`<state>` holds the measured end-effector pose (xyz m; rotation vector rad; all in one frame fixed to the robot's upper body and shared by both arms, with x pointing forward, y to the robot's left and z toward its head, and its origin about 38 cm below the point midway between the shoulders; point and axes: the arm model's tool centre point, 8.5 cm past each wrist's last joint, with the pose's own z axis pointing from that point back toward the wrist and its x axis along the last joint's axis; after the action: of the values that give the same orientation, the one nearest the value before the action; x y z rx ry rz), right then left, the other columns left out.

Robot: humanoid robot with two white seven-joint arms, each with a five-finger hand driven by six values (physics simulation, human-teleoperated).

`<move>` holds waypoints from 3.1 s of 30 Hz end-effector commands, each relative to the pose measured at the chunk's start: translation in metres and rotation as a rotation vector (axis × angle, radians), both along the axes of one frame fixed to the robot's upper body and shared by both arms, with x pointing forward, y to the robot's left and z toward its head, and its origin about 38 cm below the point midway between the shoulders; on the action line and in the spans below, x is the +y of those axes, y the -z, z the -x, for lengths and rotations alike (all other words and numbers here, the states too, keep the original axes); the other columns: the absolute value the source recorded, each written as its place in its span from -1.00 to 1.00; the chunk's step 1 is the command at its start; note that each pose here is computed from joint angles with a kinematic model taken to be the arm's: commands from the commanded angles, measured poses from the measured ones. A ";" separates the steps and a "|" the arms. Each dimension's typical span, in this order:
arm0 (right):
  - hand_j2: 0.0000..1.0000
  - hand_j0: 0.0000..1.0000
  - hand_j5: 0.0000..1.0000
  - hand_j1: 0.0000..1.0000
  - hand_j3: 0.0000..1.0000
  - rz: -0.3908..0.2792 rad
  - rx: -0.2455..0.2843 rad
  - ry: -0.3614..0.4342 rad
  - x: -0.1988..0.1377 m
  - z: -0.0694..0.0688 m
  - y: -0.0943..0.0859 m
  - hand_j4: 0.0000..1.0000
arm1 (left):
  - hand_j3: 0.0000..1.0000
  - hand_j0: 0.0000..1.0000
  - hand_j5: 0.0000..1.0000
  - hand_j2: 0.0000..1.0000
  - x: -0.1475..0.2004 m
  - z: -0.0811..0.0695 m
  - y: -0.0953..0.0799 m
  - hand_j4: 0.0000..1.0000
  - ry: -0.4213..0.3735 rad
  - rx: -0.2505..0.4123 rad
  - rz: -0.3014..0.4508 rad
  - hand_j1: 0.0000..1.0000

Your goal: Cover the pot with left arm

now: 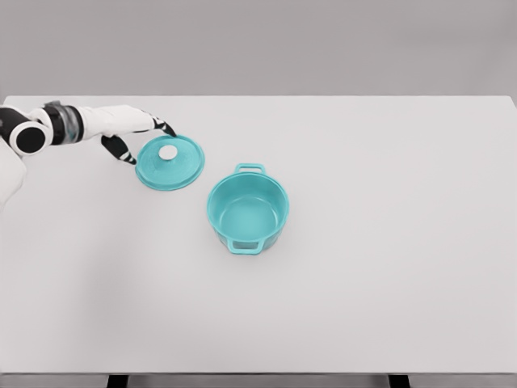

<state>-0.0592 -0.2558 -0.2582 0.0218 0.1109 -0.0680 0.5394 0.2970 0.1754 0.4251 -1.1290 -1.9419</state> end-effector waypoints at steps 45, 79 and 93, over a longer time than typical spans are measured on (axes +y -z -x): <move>1.00 1.00 1.00 1.00 1.00 0.000 0.000 0.000 0.000 0.000 0.000 1.00 | 0.41 0.41 0.41 0.41 -0.037 0.011 0.011 0.41 0.087 -0.009 0.022 0.41; 1.00 1.00 1.00 1.00 1.00 0.000 0.000 0.000 0.000 0.000 0.000 1.00 | -0.06 -0.06 -0.06 -0.06 -0.045 0.018 -0.022 -0.06 0.153 -0.105 0.022 -0.06; 1.00 1.00 1.00 1.00 1.00 0.000 0.000 0.001 0.000 0.000 0.000 1.00 | -0.05 -0.05 -0.05 -0.05 -0.026 0.065 -0.050 -0.05 0.276 -0.129 0.037 -0.05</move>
<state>-0.0592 -0.2558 -0.2582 0.0218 0.1109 -0.0679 0.4814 0.2704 0.2209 0.4176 -1.3505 -2.1415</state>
